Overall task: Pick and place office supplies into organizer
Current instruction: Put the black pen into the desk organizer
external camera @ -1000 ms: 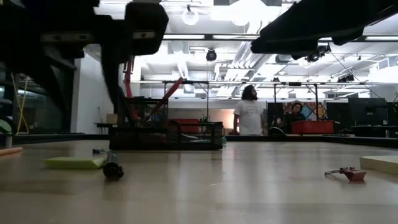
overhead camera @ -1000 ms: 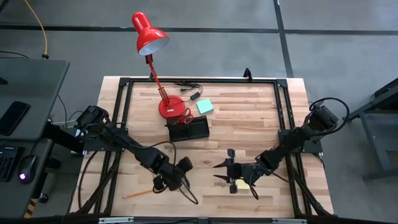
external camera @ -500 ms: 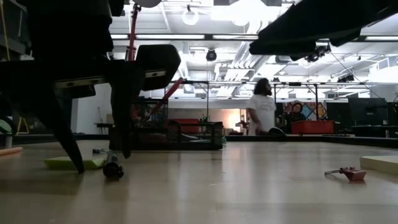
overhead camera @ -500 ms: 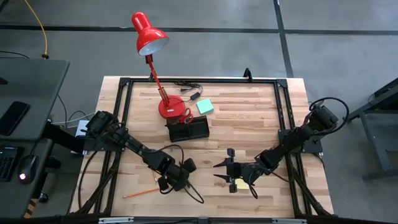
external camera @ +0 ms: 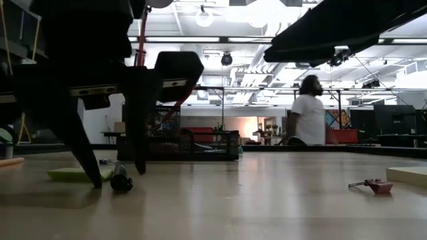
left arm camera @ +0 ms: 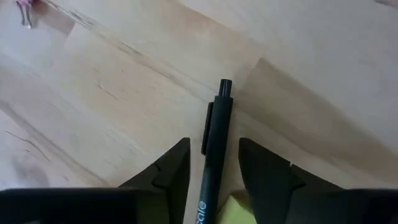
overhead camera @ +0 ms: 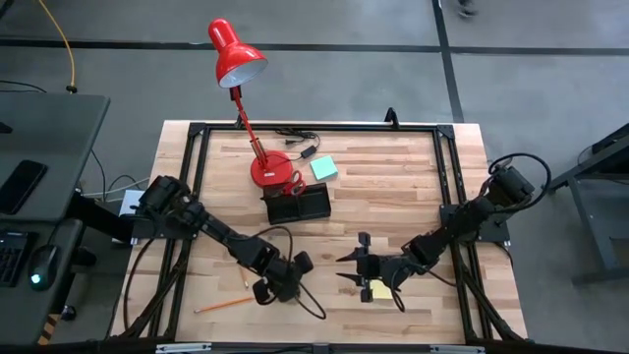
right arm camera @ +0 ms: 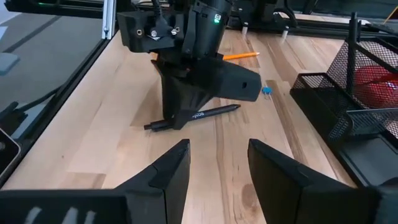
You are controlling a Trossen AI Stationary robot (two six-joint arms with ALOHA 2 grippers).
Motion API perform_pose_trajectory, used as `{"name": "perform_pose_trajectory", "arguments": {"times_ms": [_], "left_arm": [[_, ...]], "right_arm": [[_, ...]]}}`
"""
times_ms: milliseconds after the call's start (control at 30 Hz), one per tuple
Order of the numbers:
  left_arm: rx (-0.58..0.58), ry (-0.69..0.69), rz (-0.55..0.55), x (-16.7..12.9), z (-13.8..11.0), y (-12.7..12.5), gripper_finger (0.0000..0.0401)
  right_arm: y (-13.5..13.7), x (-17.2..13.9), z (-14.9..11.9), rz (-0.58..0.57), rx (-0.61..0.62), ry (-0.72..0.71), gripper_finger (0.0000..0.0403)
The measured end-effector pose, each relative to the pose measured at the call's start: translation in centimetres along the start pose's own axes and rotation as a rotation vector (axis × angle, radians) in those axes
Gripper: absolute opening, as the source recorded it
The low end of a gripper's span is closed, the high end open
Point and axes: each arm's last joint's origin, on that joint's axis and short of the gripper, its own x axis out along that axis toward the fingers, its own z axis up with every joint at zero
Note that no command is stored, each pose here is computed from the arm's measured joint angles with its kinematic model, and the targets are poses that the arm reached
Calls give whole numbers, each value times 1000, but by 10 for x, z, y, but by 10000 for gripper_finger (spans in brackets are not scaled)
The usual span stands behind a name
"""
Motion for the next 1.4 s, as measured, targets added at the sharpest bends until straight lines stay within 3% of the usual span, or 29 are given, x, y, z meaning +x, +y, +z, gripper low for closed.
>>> {"name": "perform_pose_trajectory", "arguments": {"times_ms": [233,767,1133,1400], "left_arm": [[-109,0,-28,0,-11,13,16],[-94,62,106,-5,-6,19,1],[-93,149,267,-22,12,37,1],[-90,105,340,-58,22,41,1]], "right_arm": [[0,0,0,0,0,0,152],[0,0,0,-8,-9,0,152],[-3,0,0,-109,-53,-10,152],[-9,-1,-10,-241,-58,52,152]]}}
